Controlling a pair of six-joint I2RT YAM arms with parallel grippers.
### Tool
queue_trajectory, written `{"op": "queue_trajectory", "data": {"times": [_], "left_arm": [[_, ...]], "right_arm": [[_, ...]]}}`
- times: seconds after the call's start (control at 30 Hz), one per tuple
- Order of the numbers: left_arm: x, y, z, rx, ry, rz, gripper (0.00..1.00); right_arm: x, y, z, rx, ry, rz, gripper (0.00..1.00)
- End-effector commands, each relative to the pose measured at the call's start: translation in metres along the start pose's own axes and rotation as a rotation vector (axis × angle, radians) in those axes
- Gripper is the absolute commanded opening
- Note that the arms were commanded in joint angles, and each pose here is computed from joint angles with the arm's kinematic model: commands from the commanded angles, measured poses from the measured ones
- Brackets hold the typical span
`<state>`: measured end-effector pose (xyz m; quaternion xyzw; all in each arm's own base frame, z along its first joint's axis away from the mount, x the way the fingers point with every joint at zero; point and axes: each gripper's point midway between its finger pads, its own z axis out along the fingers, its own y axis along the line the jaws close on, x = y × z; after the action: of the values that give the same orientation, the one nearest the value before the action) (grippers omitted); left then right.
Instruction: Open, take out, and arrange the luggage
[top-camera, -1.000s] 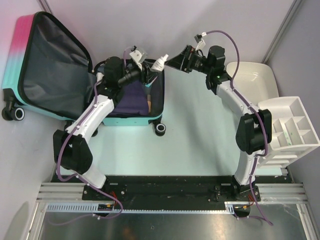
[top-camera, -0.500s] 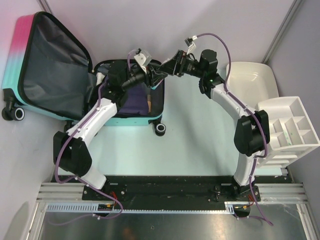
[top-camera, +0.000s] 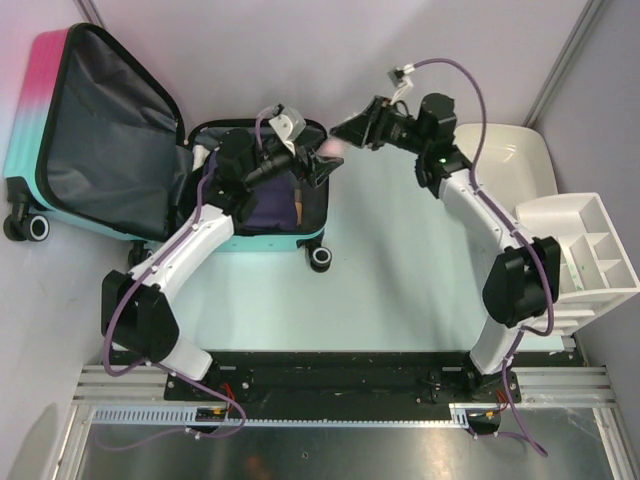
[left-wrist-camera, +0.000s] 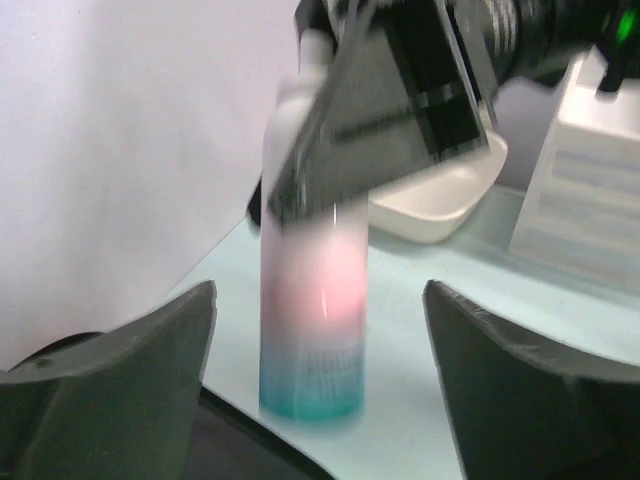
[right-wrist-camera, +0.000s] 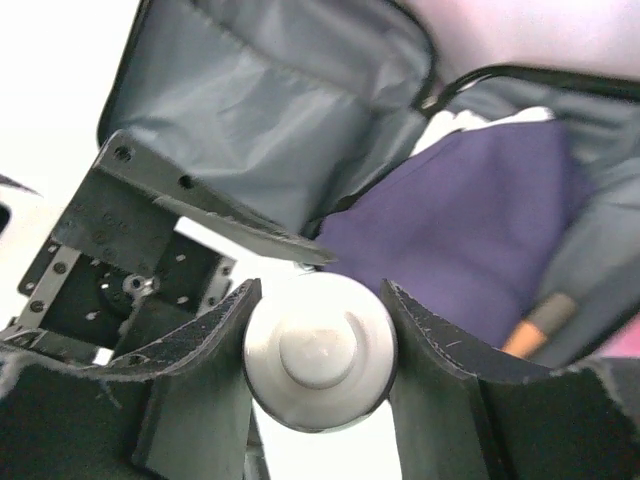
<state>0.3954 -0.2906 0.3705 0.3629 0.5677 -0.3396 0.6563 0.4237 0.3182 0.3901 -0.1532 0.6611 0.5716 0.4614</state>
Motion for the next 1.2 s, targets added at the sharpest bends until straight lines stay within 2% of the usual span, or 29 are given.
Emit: {"op": "queue_trajectory", "data": {"times": [0.0,0.07,0.1,0.13,0.17,0.2,0.23,0.27,0.3,0.33,0.43,0.6,0.73,0.93,1.03,1.17], "left_arm": [[-0.022,-0.007,-0.015,-0.017,-0.04,0.038,0.99],[-0.01,-0.009,-0.019,-0.013,-0.005,0.055,1.0],[-0.005,-0.01,-0.02,-0.009,0.009,0.057,1.0],[0.0,-0.01,-0.021,-0.006,0.025,0.072,1.0],[0.007,-0.011,-0.022,-0.001,0.047,0.067,1.0],[0.01,-0.013,-0.022,0.007,0.055,0.069,1.0],[0.013,-0.013,-0.022,0.011,0.064,0.071,1.0],[0.019,-0.014,-0.022,0.018,0.078,0.057,1.0],[0.022,-0.016,-0.021,0.036,0.082,0.052,1.0],[0.022,-0.018,-0.02,0.043,0.083,0.04,1.0],[0.031,-0.022,-0.014,0.078,0.1,-0.015,1.0],[0.039,-0.034,-0.005,0.139,0.111,-0.043,1.0],[0.037,-0.039,0.0,0.174,0.111,-0.033,1.0],[0.039,-0.043,0.005,0.218,0.149,-0.037,1.0],[0.037,-0.044,0.007,0.228,0.148,-0.027,1.0],[0.038,-0.039,0.011,0.215,0.151,-0.026,1.0]], "right_arm": [[-0.077,0.002,-0.059,0.147,-0.17,-0.202,0.0],[-0.094,0.013,-0.084,0.196,-0.201,-0.288,0.0],[-0.093,0.009,-0.096,0.242,-0.173,-0.351,0.0],[-0.102,0.006,-0.117,0.299,-0.179,-0.395,0.0],[-0.111,0.024,-0.138,0.329,-0.202,-0.45,0.0],[-0.108,0.021,-0.158,0.394,-0.167,-0.506,0.0],[-0.114,0.018,-0.182,0.467,-0.166,-0.551,0.0],[-0.121,0.038,-0.209,0.543,-0.194,-0.627,0.0],[-0.107,0.027,-0.231,0.638,-0.111,-0.694,0.0],[-0.114,0.019,-0.264,0.778,-0.121,-0.719,0.0],[-0.105,0.033,-0.333,1.024,-0.109,-0.745,0.0],[-0.084,0.042,-0.427,1.41,-0.114,-0.677,0.0],[-0.067,0.045,-0.498,1.75,-0.176,-0.561,0.0],[-0.054,0.013,-0.544,1.952,-0.201,-0.365,0.0],[-0.051,-0.002,-0.554,1.955,-0.239,-0.3,0.0],[-0.064,-0.017,-0.558,1.912,-0.283,-0.319,0.0]]}}
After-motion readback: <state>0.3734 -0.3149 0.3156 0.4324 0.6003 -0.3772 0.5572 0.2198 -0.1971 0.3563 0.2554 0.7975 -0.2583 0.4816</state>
